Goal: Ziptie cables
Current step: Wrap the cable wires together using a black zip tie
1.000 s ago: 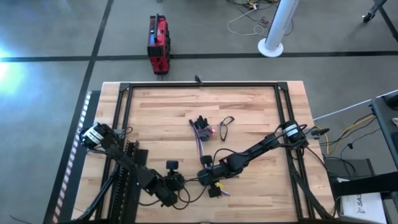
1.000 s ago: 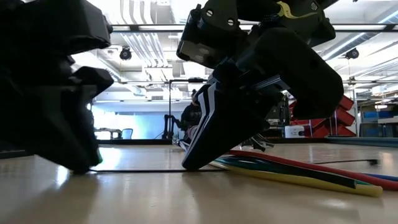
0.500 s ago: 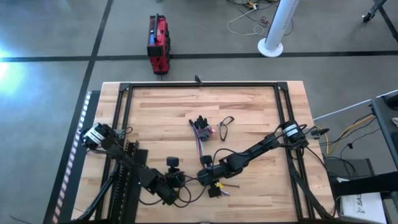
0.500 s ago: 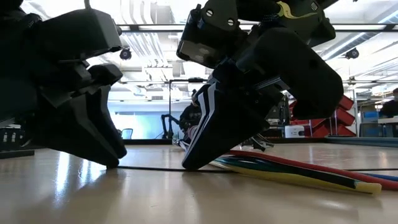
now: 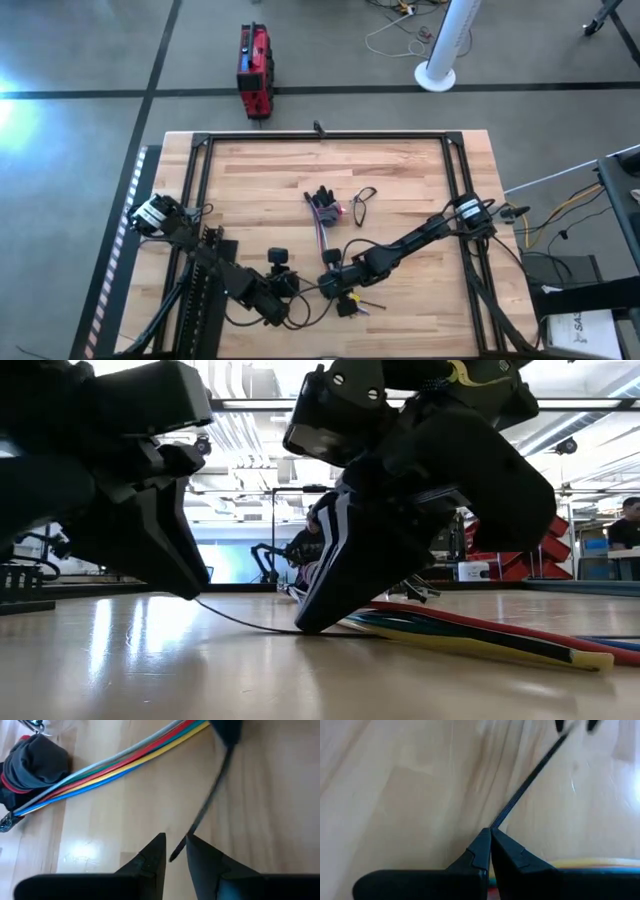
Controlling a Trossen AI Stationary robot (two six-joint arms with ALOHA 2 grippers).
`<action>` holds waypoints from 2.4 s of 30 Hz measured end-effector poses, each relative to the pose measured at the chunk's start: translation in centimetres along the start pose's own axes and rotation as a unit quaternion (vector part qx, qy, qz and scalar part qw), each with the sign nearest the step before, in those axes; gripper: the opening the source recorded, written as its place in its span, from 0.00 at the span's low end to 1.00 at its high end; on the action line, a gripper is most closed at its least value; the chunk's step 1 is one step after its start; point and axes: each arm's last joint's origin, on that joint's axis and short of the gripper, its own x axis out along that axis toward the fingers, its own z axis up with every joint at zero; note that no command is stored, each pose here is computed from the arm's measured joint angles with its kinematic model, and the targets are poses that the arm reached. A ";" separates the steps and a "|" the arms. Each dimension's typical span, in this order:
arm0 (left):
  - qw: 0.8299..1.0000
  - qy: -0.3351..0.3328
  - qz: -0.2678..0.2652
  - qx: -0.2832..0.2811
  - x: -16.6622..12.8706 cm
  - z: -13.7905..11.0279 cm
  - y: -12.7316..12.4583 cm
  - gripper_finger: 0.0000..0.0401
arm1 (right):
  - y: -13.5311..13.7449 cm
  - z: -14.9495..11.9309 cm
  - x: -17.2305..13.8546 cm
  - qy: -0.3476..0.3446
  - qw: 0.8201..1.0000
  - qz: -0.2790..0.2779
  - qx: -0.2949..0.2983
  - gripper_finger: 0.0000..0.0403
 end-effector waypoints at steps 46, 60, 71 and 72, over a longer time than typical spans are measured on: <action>0.998 -0.030 -0.009 -0.060 0.7 0.8 -0.2 0.15 | 4.2 -5.0 -7.6 0.297 0.945 -0.120 0.067 0.00; 0.997 -0.039 -0.015 -0.070 0.6 1.0 -0.3 0.15 | 4.5 -6.8 -11.5 0.162 0.980 -0.115 0.011 0.04; 0.994 -0.038 -0.044 -0.098 0.6 1.2 -0.5 0.15 | 2.7 -12.8 -12.0 -0.027 0.996 -0.063 0.053 0.30; 0.993 -0.036 -0.046 -0.098 0.6 1.2 -0.5 0.15 | 2.6 -13.3 -11.8 -0.031 0.996 -0.062 0.050 0.31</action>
